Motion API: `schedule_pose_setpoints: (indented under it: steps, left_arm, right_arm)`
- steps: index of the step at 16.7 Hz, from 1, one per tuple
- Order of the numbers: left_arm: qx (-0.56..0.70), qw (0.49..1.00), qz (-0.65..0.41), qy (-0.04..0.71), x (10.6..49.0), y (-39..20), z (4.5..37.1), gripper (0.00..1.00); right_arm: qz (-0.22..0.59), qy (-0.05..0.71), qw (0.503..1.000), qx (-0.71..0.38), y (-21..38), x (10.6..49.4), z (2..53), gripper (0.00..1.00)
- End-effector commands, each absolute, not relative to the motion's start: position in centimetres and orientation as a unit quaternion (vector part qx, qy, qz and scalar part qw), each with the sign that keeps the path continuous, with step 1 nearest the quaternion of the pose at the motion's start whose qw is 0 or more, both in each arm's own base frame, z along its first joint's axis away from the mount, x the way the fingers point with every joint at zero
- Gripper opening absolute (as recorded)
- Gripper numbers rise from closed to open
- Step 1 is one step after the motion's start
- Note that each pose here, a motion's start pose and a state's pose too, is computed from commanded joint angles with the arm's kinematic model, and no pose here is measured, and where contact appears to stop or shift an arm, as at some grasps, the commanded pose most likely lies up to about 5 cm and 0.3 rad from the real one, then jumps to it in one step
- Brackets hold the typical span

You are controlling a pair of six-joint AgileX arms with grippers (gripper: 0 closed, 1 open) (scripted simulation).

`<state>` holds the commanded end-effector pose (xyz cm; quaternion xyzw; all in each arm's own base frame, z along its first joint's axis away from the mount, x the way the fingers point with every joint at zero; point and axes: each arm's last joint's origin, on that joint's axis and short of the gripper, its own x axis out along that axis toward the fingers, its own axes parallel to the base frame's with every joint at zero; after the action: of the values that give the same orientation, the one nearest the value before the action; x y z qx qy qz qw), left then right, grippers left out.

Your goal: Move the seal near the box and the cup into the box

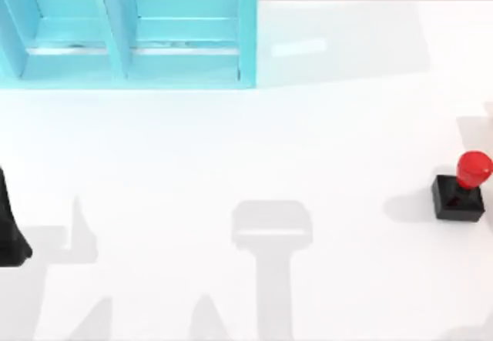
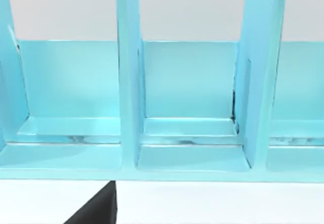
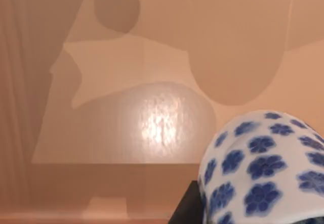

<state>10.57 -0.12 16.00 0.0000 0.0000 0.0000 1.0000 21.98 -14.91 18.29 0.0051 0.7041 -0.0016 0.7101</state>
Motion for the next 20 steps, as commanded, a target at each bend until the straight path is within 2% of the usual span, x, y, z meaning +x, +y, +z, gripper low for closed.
schedule_pose_setpoints:
  steps: [7, 20]
  left_arm:
    - [0.000, 1.000, 0.000, 0.000, 10.57, -0.12, 16.00, 1.00]
    - [0.000, 1.000, 0.000, 0.000, 10.57, -0.12, 16.00, 1.00]
  right_arm:
    - [0.001, 0.707, 0.707, 0.008, -14.87, 21.85, 16.74, 0.00]
    - [0.001, 0.707, 0.707, 0.008, -14.87, 21.85, 16.74, 0.98]
